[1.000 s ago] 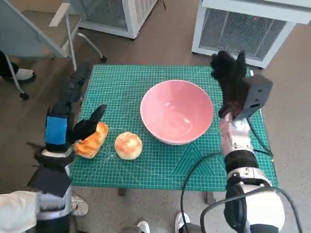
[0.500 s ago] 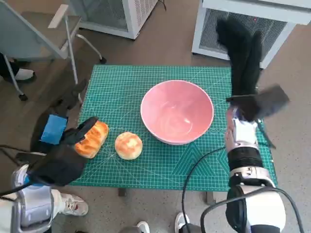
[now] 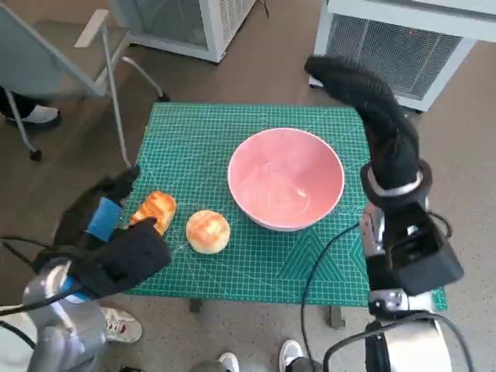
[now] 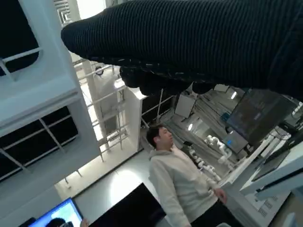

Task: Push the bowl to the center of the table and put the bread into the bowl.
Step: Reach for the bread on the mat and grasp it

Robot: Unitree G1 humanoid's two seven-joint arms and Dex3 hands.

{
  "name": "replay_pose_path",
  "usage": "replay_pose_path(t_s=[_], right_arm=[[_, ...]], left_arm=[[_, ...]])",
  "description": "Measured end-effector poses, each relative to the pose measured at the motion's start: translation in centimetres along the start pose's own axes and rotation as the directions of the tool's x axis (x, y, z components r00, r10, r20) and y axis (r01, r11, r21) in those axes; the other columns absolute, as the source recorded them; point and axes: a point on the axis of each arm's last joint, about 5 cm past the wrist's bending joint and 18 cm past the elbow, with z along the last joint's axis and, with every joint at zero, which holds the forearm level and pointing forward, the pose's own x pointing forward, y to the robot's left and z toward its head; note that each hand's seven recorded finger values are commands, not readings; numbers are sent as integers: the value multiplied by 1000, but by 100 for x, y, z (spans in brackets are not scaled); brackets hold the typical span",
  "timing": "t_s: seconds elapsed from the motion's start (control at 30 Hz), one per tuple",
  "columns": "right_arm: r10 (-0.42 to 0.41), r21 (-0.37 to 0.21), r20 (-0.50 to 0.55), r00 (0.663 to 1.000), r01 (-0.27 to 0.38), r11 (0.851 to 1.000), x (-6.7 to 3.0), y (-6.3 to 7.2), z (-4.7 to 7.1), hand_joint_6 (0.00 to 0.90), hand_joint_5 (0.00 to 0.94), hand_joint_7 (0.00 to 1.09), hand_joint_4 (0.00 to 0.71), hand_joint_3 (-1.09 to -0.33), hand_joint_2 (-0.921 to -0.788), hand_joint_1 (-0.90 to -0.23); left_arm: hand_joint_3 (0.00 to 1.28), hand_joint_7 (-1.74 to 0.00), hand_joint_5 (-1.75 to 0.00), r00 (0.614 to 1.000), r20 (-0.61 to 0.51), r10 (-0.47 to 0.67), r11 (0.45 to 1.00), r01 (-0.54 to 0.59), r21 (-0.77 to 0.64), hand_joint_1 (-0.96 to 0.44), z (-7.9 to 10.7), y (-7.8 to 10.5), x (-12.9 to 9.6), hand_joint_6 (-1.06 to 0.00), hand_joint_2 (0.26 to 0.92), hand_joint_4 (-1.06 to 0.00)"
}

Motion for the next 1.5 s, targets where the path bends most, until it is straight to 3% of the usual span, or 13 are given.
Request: replay_pose_path(t_s=[0.1, 0.27, 0.43, 0.77, 1.07, 1.27, 1.3, 1.33, 1.4, 1.43, 1.5], right_arm=[[-1, -3, -3, 1000, 1, 1000, -3, -6, -1, 249, 1, 193, 266, -790, -921, -552], [14, -14, -13, 1000, -14, 1000, -1, 9, -5, 114, 0, 449, 266, -799, -921, -568], [14, -23, -20, 1000, -15, 1000, -1, 24, 1, 72, 0, 529, 264, -802, -921, -573], [-1, -19, -45, 999, 0, 1000, -34, 41, 1, 56, 0, 559, 261, -801, -921, -577], [2, -14, -48, 999, -3, 1000, -38, 53, -2, 51, 0, 567, 261, -800, -921, -563], [-1, -13, -52, 999, 1, 1000, -51, 54, -2, 49, 0, 571, 261, -800, -921, -566], [-2, -13, -52, 999, 1, 1000, -53, 54, -2, 49, 0, 572, 261, -799, -921, -566], [-3, -13, -53, 999, 2, 1000, -54, 55, -2, 48, 0, 573, 261, -800, -921, -565], [-4, -14, -53, 999, 3, 1000, -57, 55, -2, 48, 0, 573, 261, -801, -921, -561], [-5, -14, -53, 999, 4, 1000, -59, 55, -2, 47, 0, 574, 261, -802, -921, -559], [-6, -14, -54, 999, 5, 1000, -64, 55, -1, 46, 0, 574, 261, -802, -921, -559]], left_arm=[[284, 0, 0, 1000, -13, -17, 1000, 17, 0, -677, 6, -28, 31, -299, 921, -231], [285, 0, -2, 998, -37, -41, 999, 41, -2, -675, 11, -71, 85, -290, 921, -233], [288, 0, -11, 995, -68, -67, 998, 67, 3, -675, -7, -127, 149, -285, 921, -255], [274, -7, -42, 987, -125, -99, 995, 100, 5, -660, -46, -254, 310, -297, 921, -351], [173, -33, -126, 982, -154, -109, 994, 109, -8, -490, -121, -413, 474, -356, 921, -618], [94, -199, -174, 984, -168, -67, 998, 63, -26, -312, -170, -499, 546, -575, 921, -741], [81, -362, -236, 985, -165, -54, 998, 50, -29, -278, -176, -502, 554, -572, 921, -753], [92, -702, -559, 986, -160, -39, 999, 35, -31, -179, -182, -502, 563, -566, 921, -718], [92, -955, -863, 990, -144, -8, 999, 1, -44, -93, -197, -502, 574, -573, 921, -697], [87, -1036, -981, 992, -129, 10, 998, -17, -58, -60, -204, -500, 577, -581, 921, -695], [82, -1032, -1103, 995, -93, 48, 996, -55, -75, -31, -213, -496, 576, -624, 910, -712]])
